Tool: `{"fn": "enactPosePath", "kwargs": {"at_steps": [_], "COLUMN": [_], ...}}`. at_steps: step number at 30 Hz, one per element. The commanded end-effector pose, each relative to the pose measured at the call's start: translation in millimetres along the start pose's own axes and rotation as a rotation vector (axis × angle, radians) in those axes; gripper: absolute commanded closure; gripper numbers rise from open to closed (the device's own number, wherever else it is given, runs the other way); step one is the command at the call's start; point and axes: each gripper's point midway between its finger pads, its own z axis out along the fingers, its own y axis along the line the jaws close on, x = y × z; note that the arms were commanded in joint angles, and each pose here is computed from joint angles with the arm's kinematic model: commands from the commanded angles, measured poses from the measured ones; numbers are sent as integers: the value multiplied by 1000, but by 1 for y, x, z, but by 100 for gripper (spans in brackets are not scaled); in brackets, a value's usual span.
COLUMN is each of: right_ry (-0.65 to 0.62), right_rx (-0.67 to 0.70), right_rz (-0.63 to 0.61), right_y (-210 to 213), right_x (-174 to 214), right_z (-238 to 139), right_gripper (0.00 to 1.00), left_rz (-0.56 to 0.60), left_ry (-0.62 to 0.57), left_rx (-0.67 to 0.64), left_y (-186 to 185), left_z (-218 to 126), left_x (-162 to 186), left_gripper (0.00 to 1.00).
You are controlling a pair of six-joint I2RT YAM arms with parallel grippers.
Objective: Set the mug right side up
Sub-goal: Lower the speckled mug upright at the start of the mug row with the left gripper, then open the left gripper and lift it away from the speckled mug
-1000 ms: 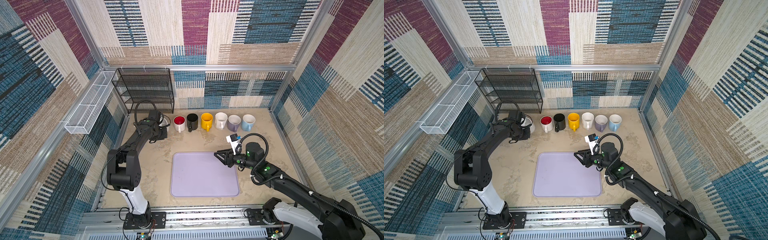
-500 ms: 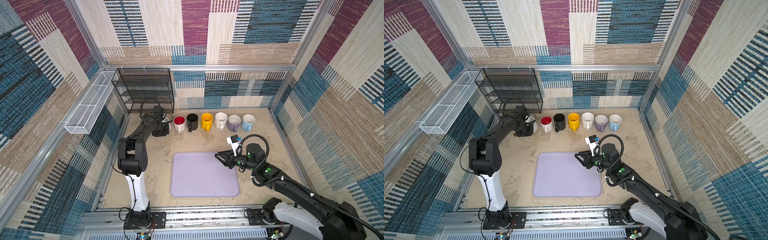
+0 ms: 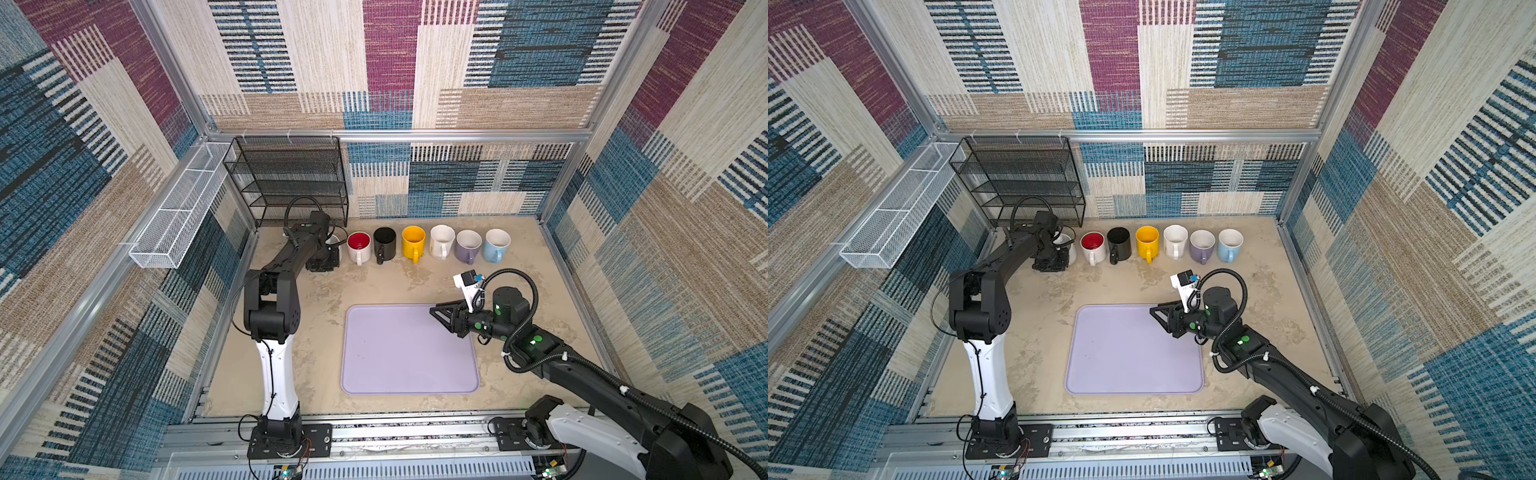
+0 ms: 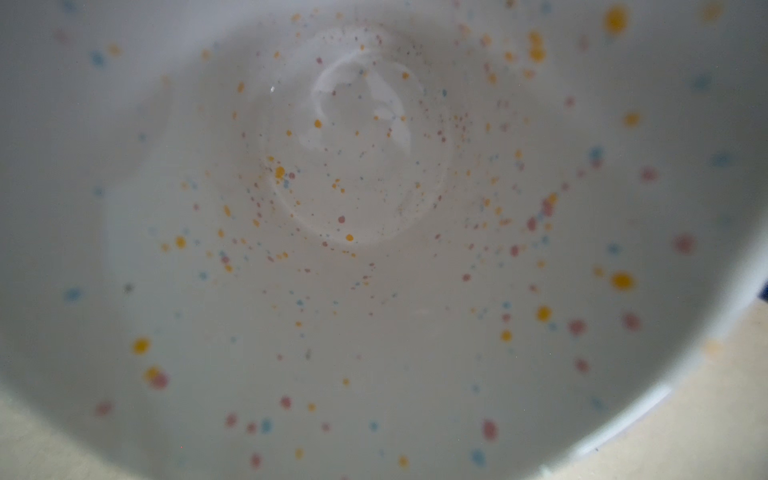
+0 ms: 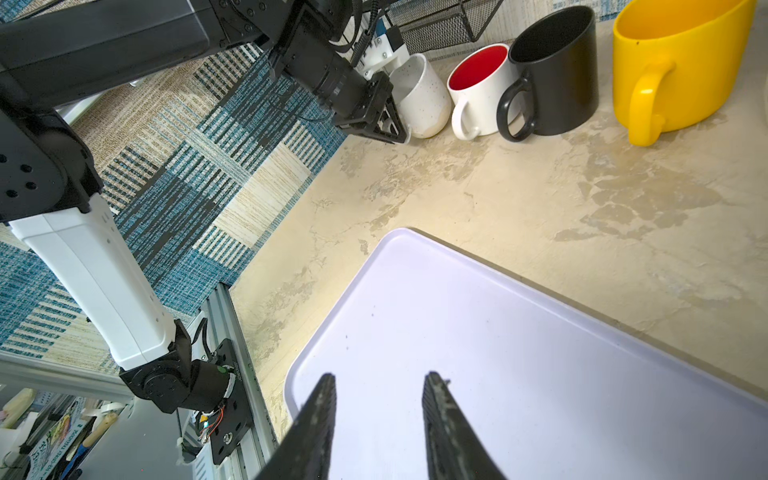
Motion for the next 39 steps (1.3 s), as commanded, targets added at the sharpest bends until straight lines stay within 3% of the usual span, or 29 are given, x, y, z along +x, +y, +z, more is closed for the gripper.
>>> {"fn": "enactPosePath", "kwargs": {"at_steps": [1,15,26,39], "right_ry": [-5,3,0,3], "right_rx": [6,-3,1,2], "right_rz": [-7,-1,-1,-7], "right_y": [-2,-1,-2,-1], "right_x": [-1,0,-1,-5], "right_z": [0,3,2,4], "right_gripper": [62,62,61,61], "left_rz": [27,38,39,38], "left_ry": [-27,16,20,15], "left_rx": [22,39,42,43], "left_y": [-4,-7,-8,-8], "left_z": [-1,8,8,6], "left_x": [-10,-4,-5,-8], "left_gripper": [100,100,79,70]}}
